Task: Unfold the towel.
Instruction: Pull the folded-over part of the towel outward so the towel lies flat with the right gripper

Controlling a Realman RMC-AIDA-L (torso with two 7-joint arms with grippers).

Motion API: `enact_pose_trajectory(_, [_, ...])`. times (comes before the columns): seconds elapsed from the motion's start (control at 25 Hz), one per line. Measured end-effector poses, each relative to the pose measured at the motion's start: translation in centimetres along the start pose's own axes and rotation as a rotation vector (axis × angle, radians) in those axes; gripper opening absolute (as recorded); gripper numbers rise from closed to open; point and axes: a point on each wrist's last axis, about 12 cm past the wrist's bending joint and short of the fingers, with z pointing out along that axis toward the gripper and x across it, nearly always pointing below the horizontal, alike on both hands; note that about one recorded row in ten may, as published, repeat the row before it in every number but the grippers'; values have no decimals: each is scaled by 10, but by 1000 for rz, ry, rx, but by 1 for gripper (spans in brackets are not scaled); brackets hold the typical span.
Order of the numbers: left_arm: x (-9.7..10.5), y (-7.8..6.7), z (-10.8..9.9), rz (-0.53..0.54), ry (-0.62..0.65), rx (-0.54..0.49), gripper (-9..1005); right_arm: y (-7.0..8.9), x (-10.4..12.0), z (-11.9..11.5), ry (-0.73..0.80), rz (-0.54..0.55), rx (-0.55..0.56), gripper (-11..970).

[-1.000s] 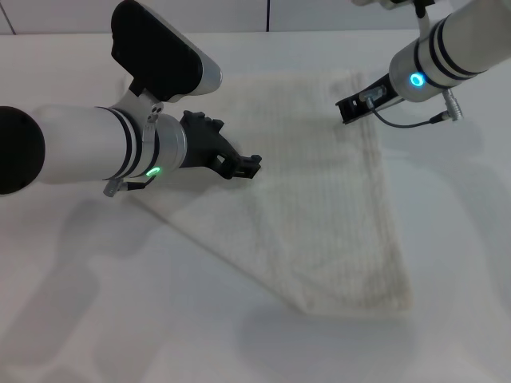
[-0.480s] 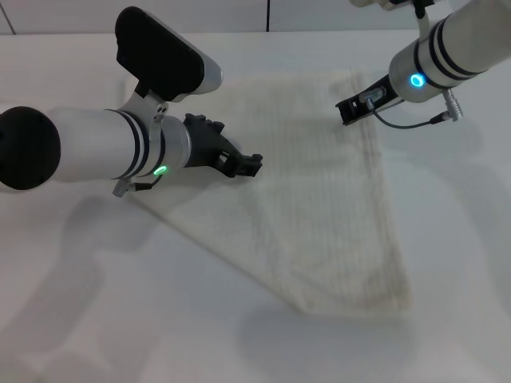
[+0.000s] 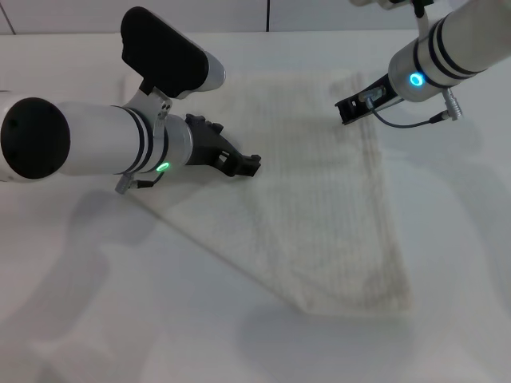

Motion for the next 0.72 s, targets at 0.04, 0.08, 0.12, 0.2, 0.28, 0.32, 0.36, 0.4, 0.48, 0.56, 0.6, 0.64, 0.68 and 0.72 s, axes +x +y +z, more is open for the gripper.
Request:
enact_pose_trajectory(0.04, [0, 0, 0, -6, 0, -1, 761, 0, 0, 0, 0, 0, 0, 0])
enact_pose_trajectory(0.08, [0, 0, 0, -6, 0, -1, 760, 0, 0, 0, 0, 1, 0, 0])
enact_pose_trajectory(0.12, [0, 0, 0, -6, 0, -1, 760, 0, 0, 0, 0, 1, 0, 0])
enact_pose_trajectory(0.2, [-1, 0, 0, -13, 0, 0, 759, 0, 0, 0, -1, 1, 0, 0])
enact_pose_trajectory(0.28, [-3, 0, 0, -15, 12, 9, 737, 0, 0, 0, -1, 1, 0, -1])
enact_pose_trajectory(0.32, [-3, 0, 0, -14, 14, 11, 715, 0, 0, 0, -1, 1, 0, -1])
enact_pose_trajectory(0.36, [-3, 0, 0, -14, 14, 11, 694, 0, 0, 0, -1, 0, 1, -1])
enact_pose_trajectory(0.4, [-3, 0, 0, -14, 14, 11, 673, 0, 0, 0, -1, 0, 1, -1])
enact_pose_trajectory(0.48, [-3, -2, 0, -5, 19, 14, 630, -1, 0, 0, 0, 0, 1, -1])
enact_pose_trajectory(0.56, [-3, -2, 0, -4, 20, 15, 587, -2, 1, 0, 0, 2, 2, -1])
enact_pose_trajectory(0.6, [-6, -3, -1, 1, 18, 21, 566, -2, 1, 0, 1, 2, 4, -1])
enact_pose_trajectory(0.64, [-6, -3, -1, 2, 17, 23, 544, -2, 1, 0, 1, 2, 6, -1])
enact_pose_trajectory(0.68, [-8, -4, -3, 4, 14, 28, 523, -3, 1, 0, 1, 1, 7, -1])
enact_pose_trajectory(0.72, [-9, -5, -4, 6, 13, 32, 487, -3, 1, 0, 1, 2, 7, -1])
